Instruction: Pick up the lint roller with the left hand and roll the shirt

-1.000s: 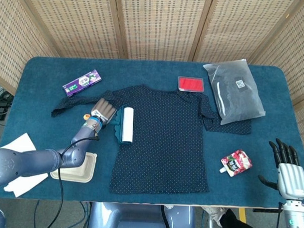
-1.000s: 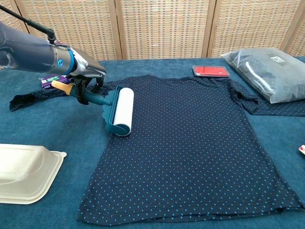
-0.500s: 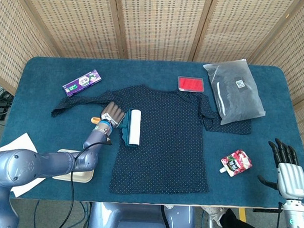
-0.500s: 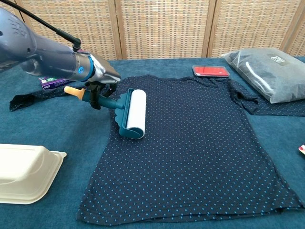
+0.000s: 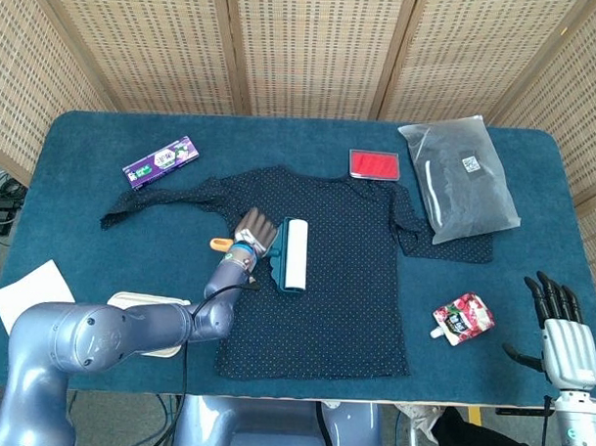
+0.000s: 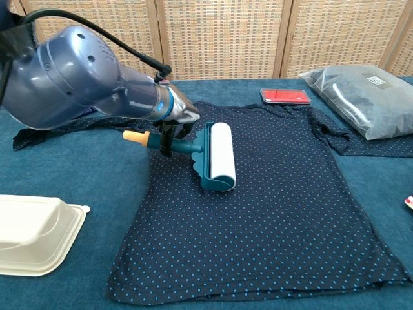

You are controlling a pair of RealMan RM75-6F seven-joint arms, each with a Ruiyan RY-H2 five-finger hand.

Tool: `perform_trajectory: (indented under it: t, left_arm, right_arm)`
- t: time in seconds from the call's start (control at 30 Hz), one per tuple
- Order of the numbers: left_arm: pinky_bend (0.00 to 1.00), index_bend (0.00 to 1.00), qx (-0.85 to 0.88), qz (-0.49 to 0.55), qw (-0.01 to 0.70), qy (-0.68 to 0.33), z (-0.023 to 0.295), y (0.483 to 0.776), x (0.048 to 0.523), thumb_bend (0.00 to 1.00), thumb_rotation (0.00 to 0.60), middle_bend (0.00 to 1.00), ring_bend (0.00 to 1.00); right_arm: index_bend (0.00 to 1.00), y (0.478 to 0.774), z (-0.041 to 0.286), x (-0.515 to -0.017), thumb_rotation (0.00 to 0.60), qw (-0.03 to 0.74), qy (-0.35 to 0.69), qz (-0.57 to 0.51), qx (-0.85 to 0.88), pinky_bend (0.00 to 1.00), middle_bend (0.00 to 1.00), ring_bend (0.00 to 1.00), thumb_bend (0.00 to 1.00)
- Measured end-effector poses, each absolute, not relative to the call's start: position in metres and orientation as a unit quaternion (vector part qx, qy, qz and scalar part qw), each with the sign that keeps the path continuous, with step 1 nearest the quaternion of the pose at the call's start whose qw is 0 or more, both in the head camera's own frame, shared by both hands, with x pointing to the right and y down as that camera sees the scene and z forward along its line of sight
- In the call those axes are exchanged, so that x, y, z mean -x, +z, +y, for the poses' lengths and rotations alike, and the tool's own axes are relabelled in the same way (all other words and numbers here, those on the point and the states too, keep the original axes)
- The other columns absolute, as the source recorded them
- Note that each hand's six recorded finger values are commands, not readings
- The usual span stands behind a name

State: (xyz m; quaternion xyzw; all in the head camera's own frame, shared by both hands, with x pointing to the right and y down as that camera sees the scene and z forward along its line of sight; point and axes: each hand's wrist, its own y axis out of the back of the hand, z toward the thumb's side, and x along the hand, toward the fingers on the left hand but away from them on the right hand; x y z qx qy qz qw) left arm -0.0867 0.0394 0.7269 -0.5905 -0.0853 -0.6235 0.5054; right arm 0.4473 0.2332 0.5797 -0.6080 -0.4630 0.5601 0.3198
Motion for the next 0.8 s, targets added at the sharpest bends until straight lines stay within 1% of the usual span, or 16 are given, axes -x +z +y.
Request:
perform_trajectory:
  t: [0.23,0.4,0.6,0.8]
  left_arm:
    - [0.66,0.88,0.593,-0.089,0.503,-0.622,0.043,0.732,0.070,0.41,0.600,0.92,0.75]
    - [0.66,0.88,0.589,-0.094,0.506,-0.623,0.042,0.729,0.074,0.41,0.600,0.92,0.75]
    - [0.66,0.88,0.585,-0.097,0.504,-0.628,0.042,0.724,0.094,0.41,0.600,0.91,0.75]
    - [0.66,0.88,0.579,-0.100,0.496,-0.640,0.044,0.722,0.133,0.41,0.600,0.92,0.75]
  right_arm:
    - [0.00,0.583,0.234,-0.450,0.600,0.314,0.564,-0.461,0.609,0.00,0.00,0.00,0.13]
    - [0.00,0.583,0.234,-0.448,0.600,0.314,0.563,-0.459,0.611,0.00,0.00,0.00,0.13]
    - [0.00,0.584,0.236,-0.444,0.600,0.319,0.562,-0.453,0.614,0.00,0.00,0.00,0.13]
    - [0.00,0.585,0.238,-0.438,0.600,0.323,0.560,-0.447,0.619,0.00,0.00,0.00,0.13]
